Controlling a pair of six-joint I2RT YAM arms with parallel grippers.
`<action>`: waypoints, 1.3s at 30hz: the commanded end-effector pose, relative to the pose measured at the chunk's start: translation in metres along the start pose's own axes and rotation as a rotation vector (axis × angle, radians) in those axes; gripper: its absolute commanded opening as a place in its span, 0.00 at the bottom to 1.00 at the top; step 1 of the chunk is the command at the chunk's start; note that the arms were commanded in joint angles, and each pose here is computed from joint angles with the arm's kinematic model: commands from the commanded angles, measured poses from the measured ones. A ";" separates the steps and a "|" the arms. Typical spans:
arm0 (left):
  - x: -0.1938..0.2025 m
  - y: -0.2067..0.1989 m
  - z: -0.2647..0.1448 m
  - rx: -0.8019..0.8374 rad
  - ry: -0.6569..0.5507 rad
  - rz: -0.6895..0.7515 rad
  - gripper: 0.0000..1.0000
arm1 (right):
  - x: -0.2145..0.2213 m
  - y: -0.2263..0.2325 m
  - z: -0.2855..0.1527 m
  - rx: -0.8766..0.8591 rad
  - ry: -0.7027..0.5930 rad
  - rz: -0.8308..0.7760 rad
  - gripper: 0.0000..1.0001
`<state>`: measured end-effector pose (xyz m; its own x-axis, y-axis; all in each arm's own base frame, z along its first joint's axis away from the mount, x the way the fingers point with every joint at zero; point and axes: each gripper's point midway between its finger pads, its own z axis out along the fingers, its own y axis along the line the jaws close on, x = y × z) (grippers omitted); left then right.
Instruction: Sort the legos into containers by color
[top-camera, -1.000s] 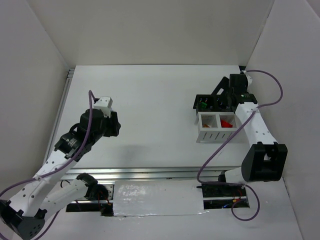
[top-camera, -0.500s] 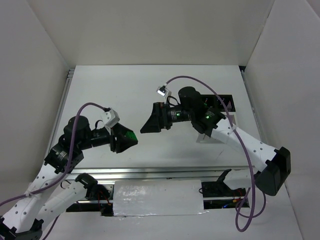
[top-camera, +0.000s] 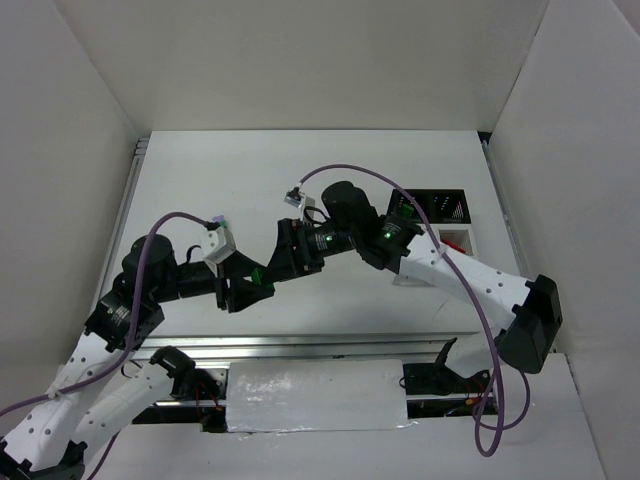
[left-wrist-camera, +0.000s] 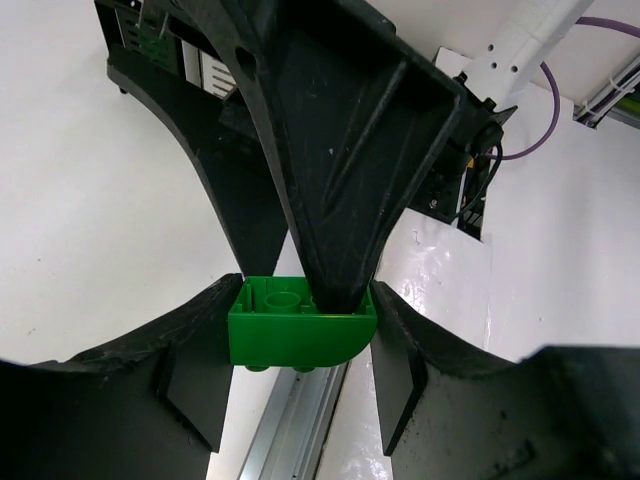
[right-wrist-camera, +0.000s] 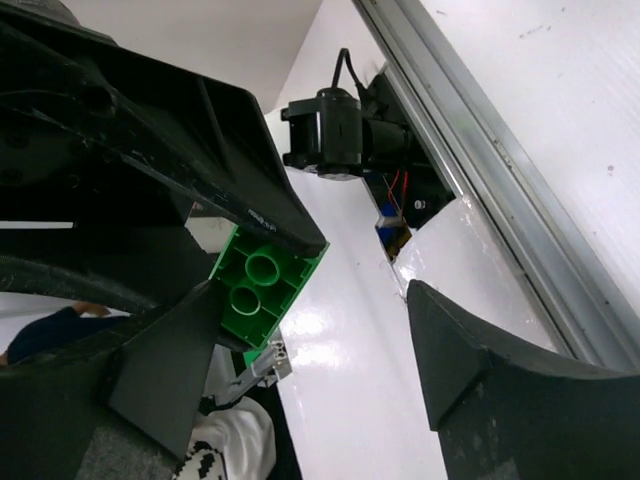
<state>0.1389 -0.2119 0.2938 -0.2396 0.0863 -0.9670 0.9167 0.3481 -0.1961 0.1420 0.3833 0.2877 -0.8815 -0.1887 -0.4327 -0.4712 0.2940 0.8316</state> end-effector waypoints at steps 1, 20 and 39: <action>-0.011 -0.003 0.000 0.019 -0.045 0.067 0.00 | 0.000 0.025 0.003 -0.004 -0.003 -0.013 0.81; -0.006 0.000 0.002 0.012 -0.024 0.052 0.09 | 0.021 0.082 -0.001 -0.249 0.064 0.023 0.00; -0.007 -0.004 0.002 0.035 -0.030 0.063 0.00 | 0.004 0.090 -0.021 -0.239 -0.063 -0.018 0.90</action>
<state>0.1286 -0.2132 0.2930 -0.2216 0.0978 -0.9702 0.9356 0.3019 -0.1832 0.1166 0.3934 0.3076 -0.9307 -0.1400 -0.3378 -0.3623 0.2287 0.9036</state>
